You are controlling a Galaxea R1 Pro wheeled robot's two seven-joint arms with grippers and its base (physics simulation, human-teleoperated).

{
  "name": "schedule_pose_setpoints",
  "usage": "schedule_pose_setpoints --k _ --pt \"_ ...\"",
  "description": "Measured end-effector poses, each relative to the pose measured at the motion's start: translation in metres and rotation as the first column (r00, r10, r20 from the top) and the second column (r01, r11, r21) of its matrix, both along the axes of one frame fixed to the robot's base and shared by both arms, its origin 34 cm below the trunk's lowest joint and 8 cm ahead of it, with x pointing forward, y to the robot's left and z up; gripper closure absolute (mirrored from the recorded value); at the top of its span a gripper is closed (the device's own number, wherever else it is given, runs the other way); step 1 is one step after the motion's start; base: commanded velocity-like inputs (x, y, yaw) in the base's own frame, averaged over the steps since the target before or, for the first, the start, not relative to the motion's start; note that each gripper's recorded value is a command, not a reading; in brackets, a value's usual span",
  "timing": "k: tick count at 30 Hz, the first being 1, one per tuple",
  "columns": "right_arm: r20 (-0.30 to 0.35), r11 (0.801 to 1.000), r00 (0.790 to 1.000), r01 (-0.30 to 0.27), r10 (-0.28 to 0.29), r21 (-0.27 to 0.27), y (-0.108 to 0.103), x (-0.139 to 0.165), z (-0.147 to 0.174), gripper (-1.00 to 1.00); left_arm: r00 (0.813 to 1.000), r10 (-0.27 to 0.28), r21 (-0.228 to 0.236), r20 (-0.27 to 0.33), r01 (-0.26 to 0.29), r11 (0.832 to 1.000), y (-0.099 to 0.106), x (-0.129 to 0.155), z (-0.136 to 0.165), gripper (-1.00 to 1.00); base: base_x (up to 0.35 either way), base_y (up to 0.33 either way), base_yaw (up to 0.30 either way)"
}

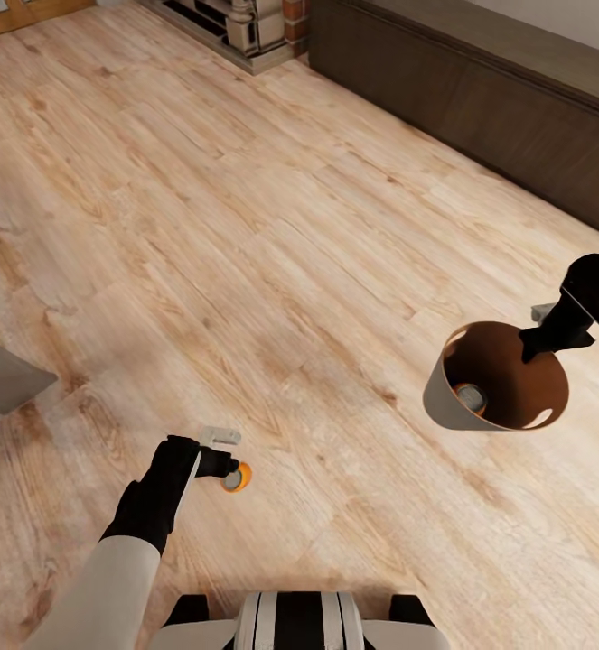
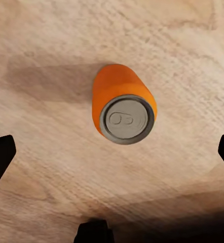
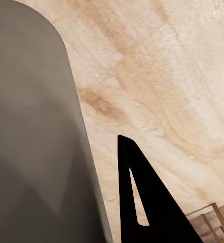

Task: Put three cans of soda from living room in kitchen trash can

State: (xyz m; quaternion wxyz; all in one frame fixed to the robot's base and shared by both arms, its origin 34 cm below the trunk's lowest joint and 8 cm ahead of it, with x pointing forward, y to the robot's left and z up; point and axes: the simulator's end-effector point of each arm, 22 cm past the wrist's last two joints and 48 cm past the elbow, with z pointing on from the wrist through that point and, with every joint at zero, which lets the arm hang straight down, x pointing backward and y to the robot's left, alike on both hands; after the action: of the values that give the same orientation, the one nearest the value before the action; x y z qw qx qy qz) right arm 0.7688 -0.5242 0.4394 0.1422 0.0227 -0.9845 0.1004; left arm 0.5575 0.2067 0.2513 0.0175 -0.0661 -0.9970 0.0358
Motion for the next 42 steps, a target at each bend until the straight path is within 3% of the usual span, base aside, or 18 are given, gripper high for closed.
schedule_pose_setpoints --k 16,20,23,42 --pt "-0.025 1.0 1.0 0.002 -0.002 0.003 0.002 -0.013 -0.051 1.0 1.0 0.0 -0.002 -0.026 0.0 1.0 -0.001 -0.018 -0.045 -1.0 0.0 0.0 0.0" --pt "-0.042 1.0 0.999 -0.017 0.016 -0.02 -0.004 -0.017 -0.062 1.0 1.0 0.0 -0.002 -0.031 0.0 1.0 -0.001 -0.022 -0.056 -1.0 0.0 0.0 0.0" --pt "-0.056 0.999 0.998 -0.032 0.03 -0.037 -0.009 -0.019 -0.063 1.0 0.999 0.001 -0.002 -0.033 -0.001 1.0 -0.001 -0.023 -0.058 -1.0 0.0 0.0 0.0" --pt "-0.082 0.999 0.996 -0.024 0.021 -0.03 -0.008 -0.029 -0.091 1.0 0.998 0.0 -0.018 -0.061 -0.001 1.0 -0.011 -0.038 -0.078 -1.0 0.067 -0.005 0.0"
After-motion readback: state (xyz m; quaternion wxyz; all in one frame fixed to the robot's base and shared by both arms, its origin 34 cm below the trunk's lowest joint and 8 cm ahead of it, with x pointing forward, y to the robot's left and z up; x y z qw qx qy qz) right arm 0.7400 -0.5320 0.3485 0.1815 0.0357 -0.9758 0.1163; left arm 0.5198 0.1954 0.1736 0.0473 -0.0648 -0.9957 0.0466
